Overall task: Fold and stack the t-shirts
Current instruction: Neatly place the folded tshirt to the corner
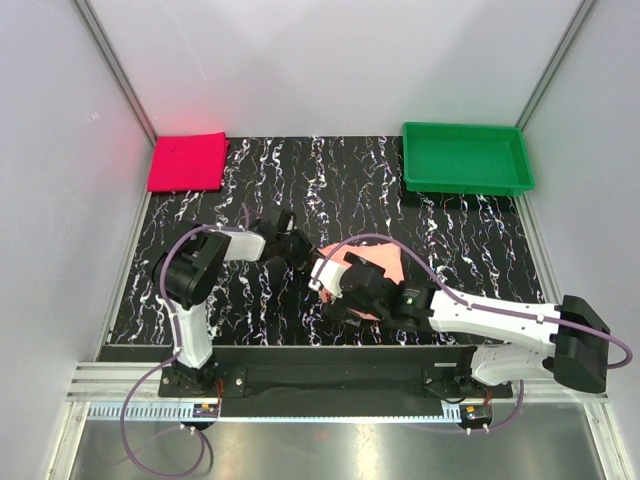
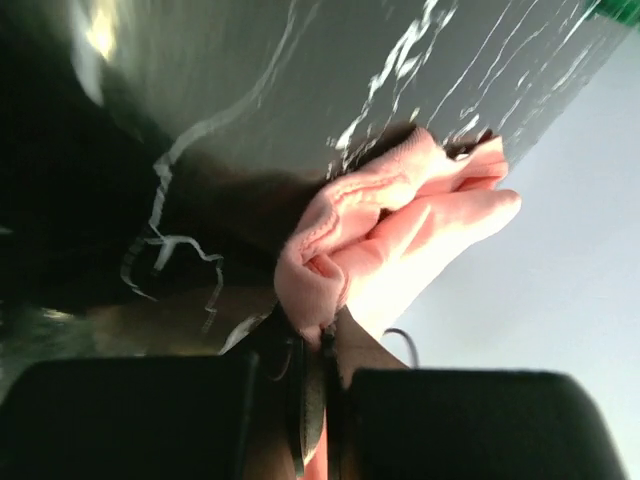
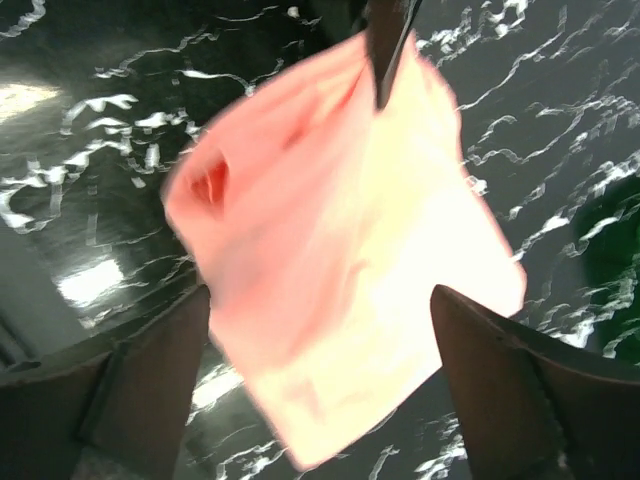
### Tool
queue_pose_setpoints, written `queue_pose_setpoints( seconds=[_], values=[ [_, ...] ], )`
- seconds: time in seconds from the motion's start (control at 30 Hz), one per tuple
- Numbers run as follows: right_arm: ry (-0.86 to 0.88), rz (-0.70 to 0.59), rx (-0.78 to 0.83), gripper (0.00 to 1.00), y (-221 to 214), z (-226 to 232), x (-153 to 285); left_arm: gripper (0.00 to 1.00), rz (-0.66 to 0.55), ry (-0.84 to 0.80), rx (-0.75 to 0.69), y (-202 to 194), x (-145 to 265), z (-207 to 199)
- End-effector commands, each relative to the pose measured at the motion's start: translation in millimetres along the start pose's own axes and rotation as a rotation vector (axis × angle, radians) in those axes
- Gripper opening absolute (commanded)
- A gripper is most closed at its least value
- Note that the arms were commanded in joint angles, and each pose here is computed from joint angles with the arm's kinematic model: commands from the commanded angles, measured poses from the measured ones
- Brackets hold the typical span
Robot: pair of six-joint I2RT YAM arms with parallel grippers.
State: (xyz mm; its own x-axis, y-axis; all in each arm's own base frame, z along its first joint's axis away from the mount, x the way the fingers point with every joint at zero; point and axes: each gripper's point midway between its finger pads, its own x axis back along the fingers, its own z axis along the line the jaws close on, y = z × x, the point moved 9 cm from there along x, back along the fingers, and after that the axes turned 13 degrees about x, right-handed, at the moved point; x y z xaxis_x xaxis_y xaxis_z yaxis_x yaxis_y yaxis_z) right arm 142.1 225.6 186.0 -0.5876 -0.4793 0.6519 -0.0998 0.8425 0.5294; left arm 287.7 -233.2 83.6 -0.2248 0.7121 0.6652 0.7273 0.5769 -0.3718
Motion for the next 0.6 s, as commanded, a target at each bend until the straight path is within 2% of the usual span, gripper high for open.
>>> queue_pose_setpoints(
  seconds=[0.0,0.03,0.17,0.23,0.4,0.57],
  values=[
    [0.025,-0.092,-0.123,1.00,12.6,-6.9,21.2,0.00,-0.079,-0.041,-0.210,16.5,21.1,-17.8],
    [0.027,-0.100,-0.142,1.00,12.7,-6.8,25.0,0.00,-0.094,-0.066,-0.324,23.5,26.6,-24.6],
    [-0.093,-0.059,-0.293,1.00,10.3,-18.7,41.5,0.00,-0.073,-0.092,-0.536,29.7,42.8,-36.1],
    [-0.188,-0.012,-0.344,1.00,6.3,-27.3,46.6,0.00,-0.115,-0.076,-0.657,31.8,53.3,-40.6],
    [-0.190,0.037,-0.482,1.00,4.2,-23.0,51.3,0.00,-0.258,0.026,-0.770,39.8,80.0,-54.2],
    [-0.196,0.073,-0.550,1.00,-0.7,-18.6,50.2,0.00,-0.479,0.083,-0.860,60.6,117.3,-75.8]
  ],
)
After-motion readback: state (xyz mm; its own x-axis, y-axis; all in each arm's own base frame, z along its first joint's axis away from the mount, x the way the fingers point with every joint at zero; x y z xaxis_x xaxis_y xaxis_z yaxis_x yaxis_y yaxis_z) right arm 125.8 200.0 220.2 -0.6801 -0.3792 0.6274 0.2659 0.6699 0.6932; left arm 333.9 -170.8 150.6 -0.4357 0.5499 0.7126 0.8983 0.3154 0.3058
